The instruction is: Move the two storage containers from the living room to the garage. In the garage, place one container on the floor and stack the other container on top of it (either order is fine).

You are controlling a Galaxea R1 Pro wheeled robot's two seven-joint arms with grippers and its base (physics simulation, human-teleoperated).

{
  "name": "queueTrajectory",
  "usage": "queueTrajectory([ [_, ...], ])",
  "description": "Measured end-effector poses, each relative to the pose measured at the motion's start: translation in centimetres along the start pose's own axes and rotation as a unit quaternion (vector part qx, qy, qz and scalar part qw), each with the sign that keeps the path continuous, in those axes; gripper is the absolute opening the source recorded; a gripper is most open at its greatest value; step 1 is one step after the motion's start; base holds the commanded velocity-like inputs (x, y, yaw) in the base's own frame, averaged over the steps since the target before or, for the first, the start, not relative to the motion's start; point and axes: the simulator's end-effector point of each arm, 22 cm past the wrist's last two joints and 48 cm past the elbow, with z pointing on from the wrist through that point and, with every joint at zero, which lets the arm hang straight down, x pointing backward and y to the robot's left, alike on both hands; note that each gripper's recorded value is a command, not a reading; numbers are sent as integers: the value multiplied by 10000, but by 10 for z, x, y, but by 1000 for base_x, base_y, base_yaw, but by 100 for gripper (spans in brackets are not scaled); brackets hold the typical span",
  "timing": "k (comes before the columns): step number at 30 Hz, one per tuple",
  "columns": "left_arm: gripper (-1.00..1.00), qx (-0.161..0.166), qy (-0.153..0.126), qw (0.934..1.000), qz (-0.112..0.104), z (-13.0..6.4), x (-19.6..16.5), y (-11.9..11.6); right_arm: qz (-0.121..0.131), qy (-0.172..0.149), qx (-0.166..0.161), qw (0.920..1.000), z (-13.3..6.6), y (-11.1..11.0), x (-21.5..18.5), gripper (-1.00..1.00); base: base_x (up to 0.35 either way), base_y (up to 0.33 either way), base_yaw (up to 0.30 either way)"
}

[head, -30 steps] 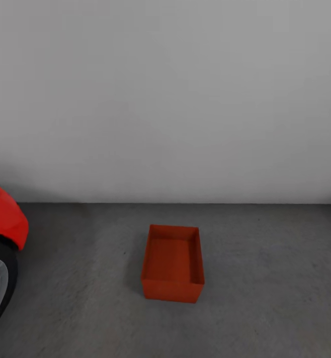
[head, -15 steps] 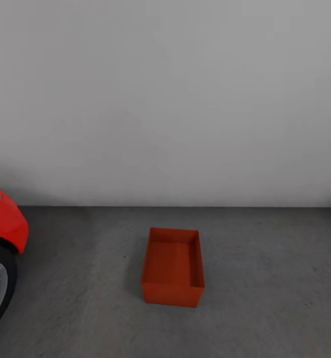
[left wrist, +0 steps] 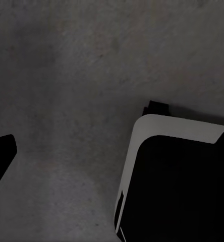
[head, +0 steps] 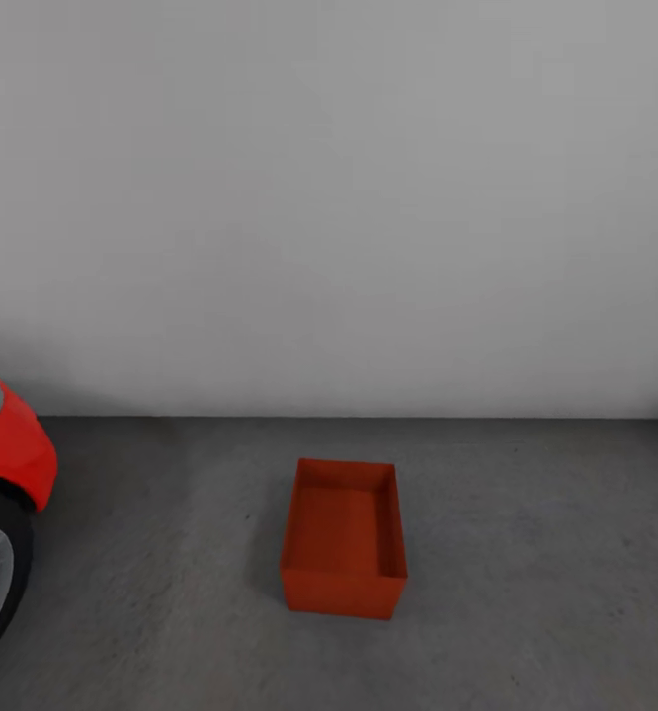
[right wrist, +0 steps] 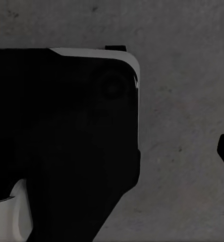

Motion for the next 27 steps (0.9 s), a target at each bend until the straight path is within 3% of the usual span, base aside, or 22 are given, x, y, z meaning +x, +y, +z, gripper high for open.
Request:
queueTrajectory([
  [27,100,36,-210,9998,-48,-6,-18,-2,-14,-196,-25,9998,-2,3,-15,100,0,0,0],
])
